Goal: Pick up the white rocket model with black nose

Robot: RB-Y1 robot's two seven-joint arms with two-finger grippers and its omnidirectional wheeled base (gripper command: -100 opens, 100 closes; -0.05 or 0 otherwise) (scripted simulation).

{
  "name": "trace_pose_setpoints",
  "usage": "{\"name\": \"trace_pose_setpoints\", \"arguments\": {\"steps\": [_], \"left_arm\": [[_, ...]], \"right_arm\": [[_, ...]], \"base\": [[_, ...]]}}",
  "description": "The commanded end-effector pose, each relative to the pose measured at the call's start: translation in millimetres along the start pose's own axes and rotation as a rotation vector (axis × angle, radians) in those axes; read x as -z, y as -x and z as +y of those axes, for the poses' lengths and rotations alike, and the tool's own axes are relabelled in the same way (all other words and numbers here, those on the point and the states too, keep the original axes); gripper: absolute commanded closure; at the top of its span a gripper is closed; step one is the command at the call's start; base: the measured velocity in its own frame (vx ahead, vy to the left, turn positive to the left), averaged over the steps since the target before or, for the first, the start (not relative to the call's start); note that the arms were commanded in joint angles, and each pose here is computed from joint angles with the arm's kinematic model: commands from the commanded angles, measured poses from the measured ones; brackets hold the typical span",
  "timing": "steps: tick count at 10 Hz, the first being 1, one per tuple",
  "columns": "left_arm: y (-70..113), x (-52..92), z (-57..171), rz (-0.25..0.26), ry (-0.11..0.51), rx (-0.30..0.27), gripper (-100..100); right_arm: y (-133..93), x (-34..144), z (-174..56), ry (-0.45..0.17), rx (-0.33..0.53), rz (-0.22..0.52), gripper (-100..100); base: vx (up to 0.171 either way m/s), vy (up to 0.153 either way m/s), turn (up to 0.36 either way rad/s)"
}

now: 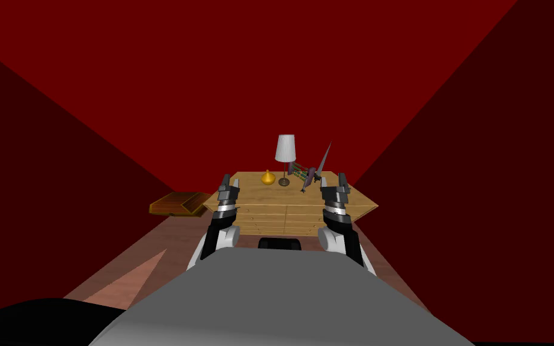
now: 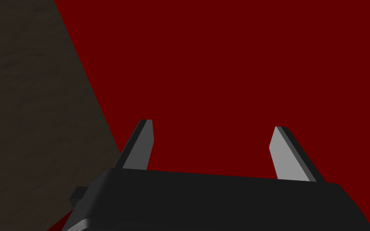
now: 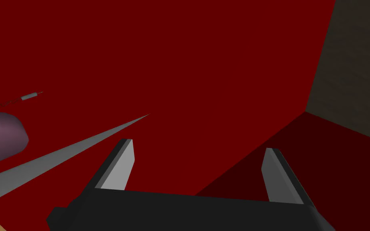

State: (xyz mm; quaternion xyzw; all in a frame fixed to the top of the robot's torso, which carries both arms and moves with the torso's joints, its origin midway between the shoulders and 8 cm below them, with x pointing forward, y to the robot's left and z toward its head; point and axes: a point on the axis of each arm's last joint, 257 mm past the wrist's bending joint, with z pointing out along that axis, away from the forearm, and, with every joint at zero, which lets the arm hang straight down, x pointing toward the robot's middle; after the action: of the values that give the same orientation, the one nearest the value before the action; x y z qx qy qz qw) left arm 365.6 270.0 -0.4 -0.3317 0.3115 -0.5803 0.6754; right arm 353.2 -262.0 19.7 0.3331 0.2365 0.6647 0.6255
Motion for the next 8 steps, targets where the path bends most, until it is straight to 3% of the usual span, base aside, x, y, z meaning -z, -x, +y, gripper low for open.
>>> {"name": "trace_pose_setpoints", "arguments": {"steps": [1,8], "left_arm": [[0.0,0.0,0,0.000,0.000,0.000,0],[0.0,0.0,0,0.000,0.000,0.000,0]], "right_arm": [[-1,2.9,-7,-0.024,0.032,0.033,-100],[23,35.8,-76,-0.224,0.286,0.139,-100]], "base": [[-0.013,0.009,-0.002],[-0.053,0.039,-0.005]]}}
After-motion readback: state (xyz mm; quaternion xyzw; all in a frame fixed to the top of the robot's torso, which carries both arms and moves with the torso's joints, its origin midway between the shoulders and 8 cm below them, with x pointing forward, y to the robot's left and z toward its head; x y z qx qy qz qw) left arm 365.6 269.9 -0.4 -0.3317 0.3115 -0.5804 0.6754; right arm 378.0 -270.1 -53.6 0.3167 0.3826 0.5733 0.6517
